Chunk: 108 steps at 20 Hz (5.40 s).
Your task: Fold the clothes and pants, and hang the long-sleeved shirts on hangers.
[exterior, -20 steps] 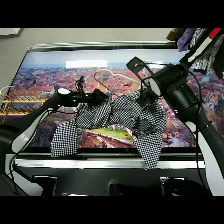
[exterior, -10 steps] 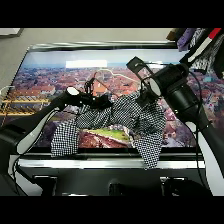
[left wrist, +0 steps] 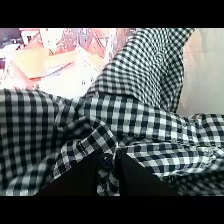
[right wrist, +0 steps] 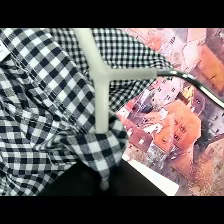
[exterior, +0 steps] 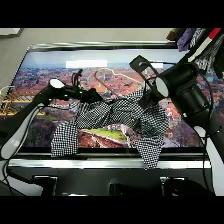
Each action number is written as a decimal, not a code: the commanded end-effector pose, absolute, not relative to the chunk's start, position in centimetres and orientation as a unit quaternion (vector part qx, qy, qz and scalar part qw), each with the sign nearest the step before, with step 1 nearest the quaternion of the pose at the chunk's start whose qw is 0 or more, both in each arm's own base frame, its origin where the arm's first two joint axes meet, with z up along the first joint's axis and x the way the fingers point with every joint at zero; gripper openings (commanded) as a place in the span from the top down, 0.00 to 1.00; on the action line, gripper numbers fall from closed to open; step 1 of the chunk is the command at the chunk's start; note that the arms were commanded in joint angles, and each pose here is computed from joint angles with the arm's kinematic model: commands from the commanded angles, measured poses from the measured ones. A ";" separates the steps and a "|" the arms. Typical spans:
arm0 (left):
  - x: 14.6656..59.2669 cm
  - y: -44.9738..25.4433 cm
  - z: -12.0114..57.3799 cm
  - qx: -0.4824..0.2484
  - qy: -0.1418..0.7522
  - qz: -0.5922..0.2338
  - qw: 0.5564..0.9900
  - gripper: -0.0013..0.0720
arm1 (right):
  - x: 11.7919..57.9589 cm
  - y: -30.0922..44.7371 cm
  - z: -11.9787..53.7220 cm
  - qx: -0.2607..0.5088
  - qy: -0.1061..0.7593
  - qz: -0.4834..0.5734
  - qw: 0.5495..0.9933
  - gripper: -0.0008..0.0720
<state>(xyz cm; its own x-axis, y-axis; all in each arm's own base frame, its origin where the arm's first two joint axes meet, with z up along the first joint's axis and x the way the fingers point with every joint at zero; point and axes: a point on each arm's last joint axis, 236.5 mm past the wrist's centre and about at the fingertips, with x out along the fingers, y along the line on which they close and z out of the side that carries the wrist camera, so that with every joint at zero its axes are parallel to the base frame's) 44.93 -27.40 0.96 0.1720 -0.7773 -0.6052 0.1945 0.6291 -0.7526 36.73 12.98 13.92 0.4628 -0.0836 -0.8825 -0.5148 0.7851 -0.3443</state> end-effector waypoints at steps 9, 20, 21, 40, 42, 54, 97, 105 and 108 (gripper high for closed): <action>31.9 -27.2 -1.8 -0.241 0.657 -0.291 0.653 0.94 | 34.1 16.4 14.1 -0.332 0.494 0.159 0.788 0.94; 34.6 -21.7 0.5 -0.296 0.613 -0.226 0.697 0.22 | 34.6 16.8 14.1 -0.331 0.486 0.162 0.792 0.94; 35.0 -20.4 0.6 -0.300 0.611 -0.207 0.702 0.22 | 34.6 16.8 14.2 -0.331 0.485 0.162 0.793 0.93; 34.5 -26.8 -4.7 -0.312 0.640 -0.186 0.678 0.40 | 34.6 16.8 14.1 -0.331 0.486 0.162 0.792 0.93; 33.7 -27.0 -5.0 -0.303 0.651 -0.193 0.669 0.60 | 34.6 16.8 14.2 -0.331 0.486 0.162 0.793 0.93; 39.0 -25.5 0.4 -0.309 0.589 -0.221 0.714 0.94 | 33.8 15.9 14.0 -0.336 0.502 0.154 0.782 0.93; 45.1 -22.7 6.7 -0.205 0.497 -0.248 0.806 0.94 | 35.1 13.5 13.3 -0.385 0.516 0.101 0.759 0.93; 46.4 -22.6 5.5 -0.212 0.491 -0.236 0.811 0.94 | 33.8 14.8 12.4 -0.362 0.534 0.133 0.752 0.93; 46.6 -22.6 4.9 -0.213 0.494 -0.232 0.811 0.94 | 33.8 14.8 12.4 -0.362 0.533 0.134 0.753 0.93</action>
